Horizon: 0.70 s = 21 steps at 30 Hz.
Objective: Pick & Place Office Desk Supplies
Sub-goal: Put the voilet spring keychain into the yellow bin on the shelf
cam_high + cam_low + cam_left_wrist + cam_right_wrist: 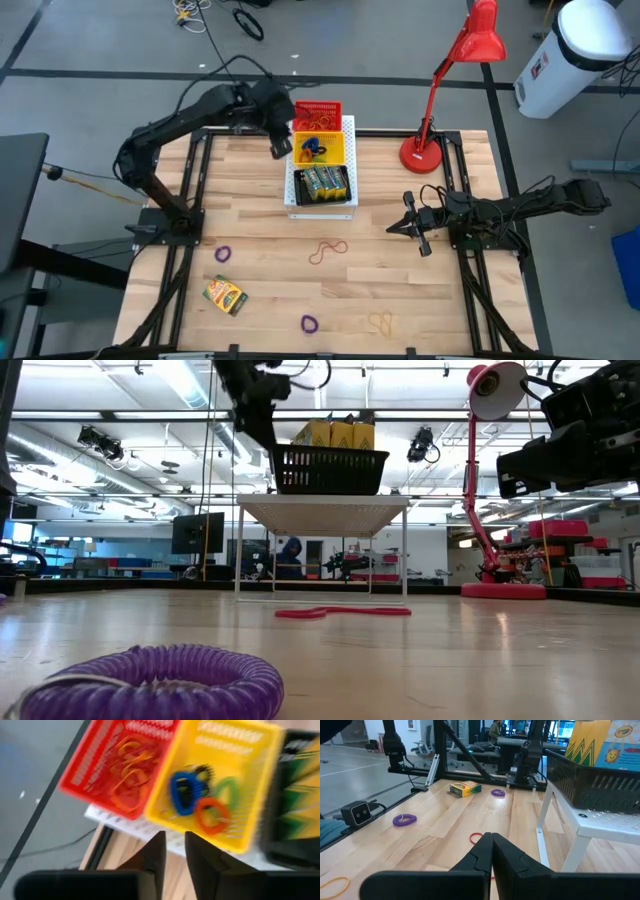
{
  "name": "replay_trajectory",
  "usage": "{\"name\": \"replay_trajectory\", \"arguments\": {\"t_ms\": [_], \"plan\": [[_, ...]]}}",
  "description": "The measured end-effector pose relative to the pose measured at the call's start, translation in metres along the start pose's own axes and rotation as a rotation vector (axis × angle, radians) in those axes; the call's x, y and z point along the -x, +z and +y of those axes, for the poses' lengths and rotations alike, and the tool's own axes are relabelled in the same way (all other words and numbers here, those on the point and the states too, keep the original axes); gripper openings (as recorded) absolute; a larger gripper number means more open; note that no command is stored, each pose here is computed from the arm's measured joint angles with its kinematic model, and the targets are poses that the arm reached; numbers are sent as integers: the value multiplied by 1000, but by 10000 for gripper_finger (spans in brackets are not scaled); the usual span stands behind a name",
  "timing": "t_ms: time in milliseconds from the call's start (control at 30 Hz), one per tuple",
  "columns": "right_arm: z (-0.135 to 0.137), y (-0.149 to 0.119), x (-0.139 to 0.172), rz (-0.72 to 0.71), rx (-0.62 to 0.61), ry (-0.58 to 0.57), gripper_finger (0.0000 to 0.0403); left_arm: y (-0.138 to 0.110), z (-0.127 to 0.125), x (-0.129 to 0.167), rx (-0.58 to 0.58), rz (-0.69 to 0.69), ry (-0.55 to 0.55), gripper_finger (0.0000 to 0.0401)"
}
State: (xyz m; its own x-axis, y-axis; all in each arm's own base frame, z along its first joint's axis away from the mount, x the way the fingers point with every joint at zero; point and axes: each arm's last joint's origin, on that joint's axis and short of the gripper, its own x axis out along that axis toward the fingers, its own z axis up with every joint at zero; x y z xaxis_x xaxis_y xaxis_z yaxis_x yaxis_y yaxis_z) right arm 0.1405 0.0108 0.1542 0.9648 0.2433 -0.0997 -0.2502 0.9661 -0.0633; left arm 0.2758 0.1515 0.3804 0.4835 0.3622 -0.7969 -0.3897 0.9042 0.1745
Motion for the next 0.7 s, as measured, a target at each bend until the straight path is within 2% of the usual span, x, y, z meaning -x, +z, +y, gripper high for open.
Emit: {"name": "replay_trajectory", "arguments": {"t_ms": [300,533,700], "plan": [[0,0,0,0,-1,0,13,14,-37,8,-105,-123,-58,8],[0,0,0,0,0,0,13,10,-36,17,-99,-139,-49,13],[0,0,0,0,0,0,13,-18,-39,16,-104,-218,-40,13]]}}
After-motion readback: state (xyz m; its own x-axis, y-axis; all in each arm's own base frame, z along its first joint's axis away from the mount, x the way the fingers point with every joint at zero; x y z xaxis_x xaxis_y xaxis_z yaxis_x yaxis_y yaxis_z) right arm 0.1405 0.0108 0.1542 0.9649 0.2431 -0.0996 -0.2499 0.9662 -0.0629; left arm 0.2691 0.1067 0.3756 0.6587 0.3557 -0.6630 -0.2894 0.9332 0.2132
